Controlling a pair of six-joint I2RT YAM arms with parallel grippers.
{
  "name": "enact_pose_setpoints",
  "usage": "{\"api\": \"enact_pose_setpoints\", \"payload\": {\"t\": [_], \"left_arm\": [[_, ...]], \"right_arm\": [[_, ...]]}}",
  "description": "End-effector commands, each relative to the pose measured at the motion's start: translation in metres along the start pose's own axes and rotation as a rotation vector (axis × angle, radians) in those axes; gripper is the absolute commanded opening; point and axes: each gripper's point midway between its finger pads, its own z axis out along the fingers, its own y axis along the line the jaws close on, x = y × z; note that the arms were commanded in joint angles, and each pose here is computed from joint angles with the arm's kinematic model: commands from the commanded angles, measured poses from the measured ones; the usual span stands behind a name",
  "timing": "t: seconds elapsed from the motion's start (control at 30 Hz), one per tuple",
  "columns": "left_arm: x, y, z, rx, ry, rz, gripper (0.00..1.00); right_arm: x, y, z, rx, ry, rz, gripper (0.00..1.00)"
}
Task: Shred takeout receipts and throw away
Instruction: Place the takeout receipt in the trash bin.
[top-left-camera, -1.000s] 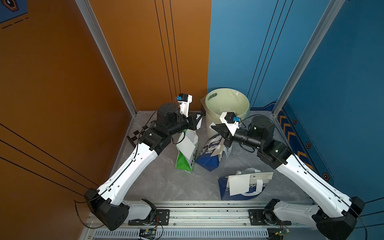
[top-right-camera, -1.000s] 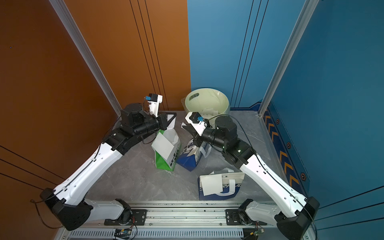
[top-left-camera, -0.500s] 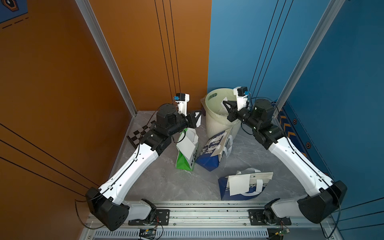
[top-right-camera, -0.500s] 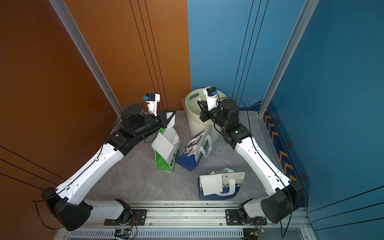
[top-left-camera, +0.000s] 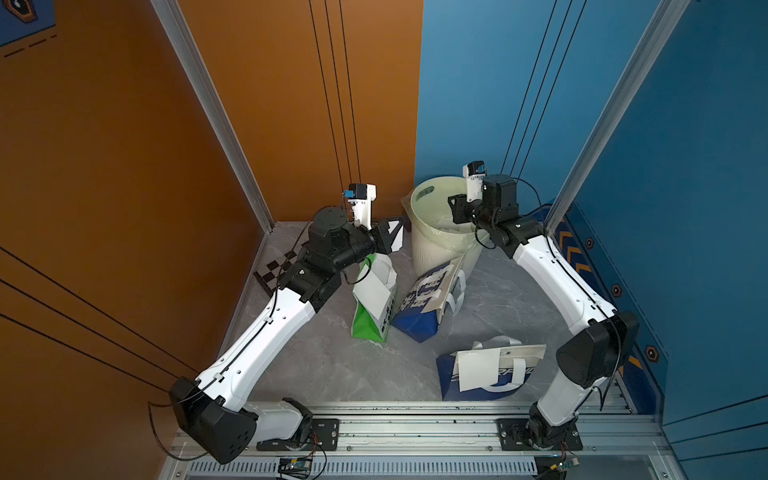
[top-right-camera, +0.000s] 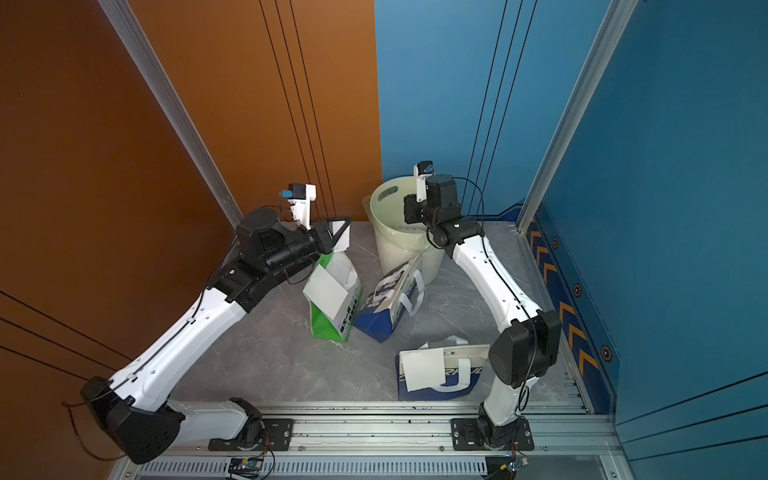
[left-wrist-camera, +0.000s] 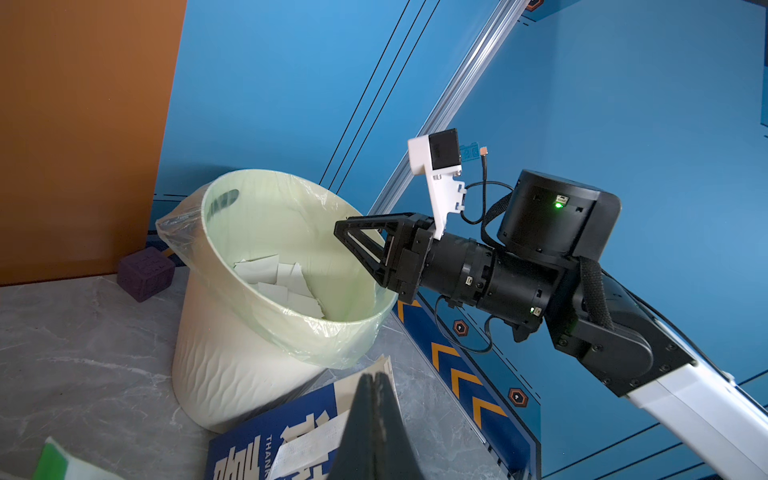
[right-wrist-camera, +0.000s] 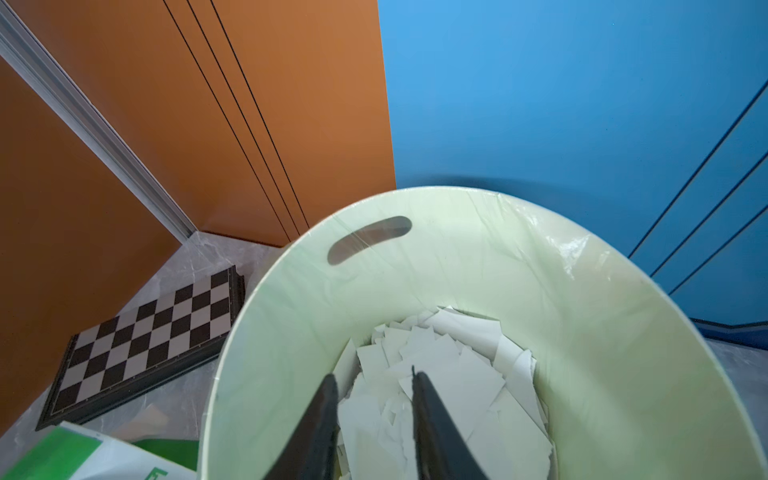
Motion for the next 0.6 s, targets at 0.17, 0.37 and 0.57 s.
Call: {"api": "enact_pose_setpoints", "payload": {"t": [0.17, 0.37, 0.57], "left_arm": [[-0.007, -0.004, 0.004, 0.068, -0.023, -0.056, 0.0], [-0.012, -0.006, 0.008, 0.114, -0.035, -0.103, 0.0], [-0.005, -0.015, 0.017, 0.159, -0.014, -0.117, 0.0]], "right_arm": [[-0.009, 0.029, -0.046, -0.152, 0.003, 0.025, 0.39], [0.009, 0.091, -0.107, -0.509, -0.008, 0.101, 0.4], [0.025, 0.151, -0.146, -0.739, -0.021, 0.091, 0.47]]}}
